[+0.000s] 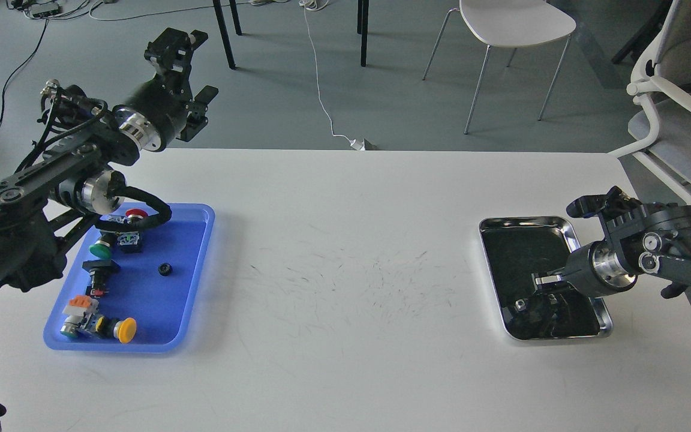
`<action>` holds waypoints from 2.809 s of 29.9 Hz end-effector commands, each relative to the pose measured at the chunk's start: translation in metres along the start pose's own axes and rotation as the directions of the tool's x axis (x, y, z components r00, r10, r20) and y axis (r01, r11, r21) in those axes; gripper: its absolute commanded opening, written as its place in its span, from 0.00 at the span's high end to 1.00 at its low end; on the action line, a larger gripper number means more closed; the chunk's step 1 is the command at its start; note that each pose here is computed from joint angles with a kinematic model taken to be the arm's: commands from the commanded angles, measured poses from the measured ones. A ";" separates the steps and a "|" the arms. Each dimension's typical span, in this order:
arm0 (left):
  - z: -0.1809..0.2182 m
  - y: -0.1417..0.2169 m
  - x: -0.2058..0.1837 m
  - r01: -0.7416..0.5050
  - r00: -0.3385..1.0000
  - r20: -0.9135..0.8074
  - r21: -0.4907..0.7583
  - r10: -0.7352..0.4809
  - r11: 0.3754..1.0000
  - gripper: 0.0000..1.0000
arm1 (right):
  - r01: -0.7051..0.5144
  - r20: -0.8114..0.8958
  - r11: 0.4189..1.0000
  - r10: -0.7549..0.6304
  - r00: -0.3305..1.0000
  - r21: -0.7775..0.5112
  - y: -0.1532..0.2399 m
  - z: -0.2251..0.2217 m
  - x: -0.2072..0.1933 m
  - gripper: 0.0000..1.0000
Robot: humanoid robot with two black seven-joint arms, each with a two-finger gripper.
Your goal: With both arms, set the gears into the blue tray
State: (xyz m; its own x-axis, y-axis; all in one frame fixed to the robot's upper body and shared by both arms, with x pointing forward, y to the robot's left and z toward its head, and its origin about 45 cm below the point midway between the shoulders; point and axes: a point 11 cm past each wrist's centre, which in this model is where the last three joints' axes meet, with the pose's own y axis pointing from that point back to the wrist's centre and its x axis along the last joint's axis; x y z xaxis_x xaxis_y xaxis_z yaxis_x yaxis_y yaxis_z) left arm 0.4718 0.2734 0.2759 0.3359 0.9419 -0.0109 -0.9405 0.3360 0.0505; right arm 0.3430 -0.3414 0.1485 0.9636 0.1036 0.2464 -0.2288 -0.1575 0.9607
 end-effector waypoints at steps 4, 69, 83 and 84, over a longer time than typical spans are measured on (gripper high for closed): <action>0.000 0.000 -0.001 0.001 1.000 -0.001 0.000 -0.001 1.000 0.02 | -0.070 -0.044 0.997 0.072 0.996 0.045 0.030 -0.024 0.031 0.98; 0.009 -0.012 -0.021 0.024 0.999 -0.045 -0.039 -0.026 0.999 0.02 | -0.158 0.428 0.753 -0.177 0.886 0.639 -0.078 -0.301 0.006 0.68; 0.008 -0.012 -0.021 0.025 0.999 -0.045 -0.036 -0.026 0.999 0.02 | -0.156 0.468 0.771 -0.201 0.861 0.618 -0.078 -0.299 0.011 0.30; 0.007 -0.012 -0.022 0.026 0.999 -0.046 -0.036 -0.027 0.999 0.02 | -0.156 0.464 0.770 -0.198 0.863 0.619 -0.076 -0.299 0.012 0.26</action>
State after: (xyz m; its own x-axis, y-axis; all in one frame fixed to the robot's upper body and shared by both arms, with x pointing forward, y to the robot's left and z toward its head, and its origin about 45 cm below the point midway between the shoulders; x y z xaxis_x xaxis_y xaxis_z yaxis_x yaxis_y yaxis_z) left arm 0.4765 0.2496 0.2841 0.3575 0.9321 -0.0575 -0.9334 0.3587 0.0116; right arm 0.3278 -0.0356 0.1123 0.9394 -0.3401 -0.0438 -0.2398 -0.7429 0.6250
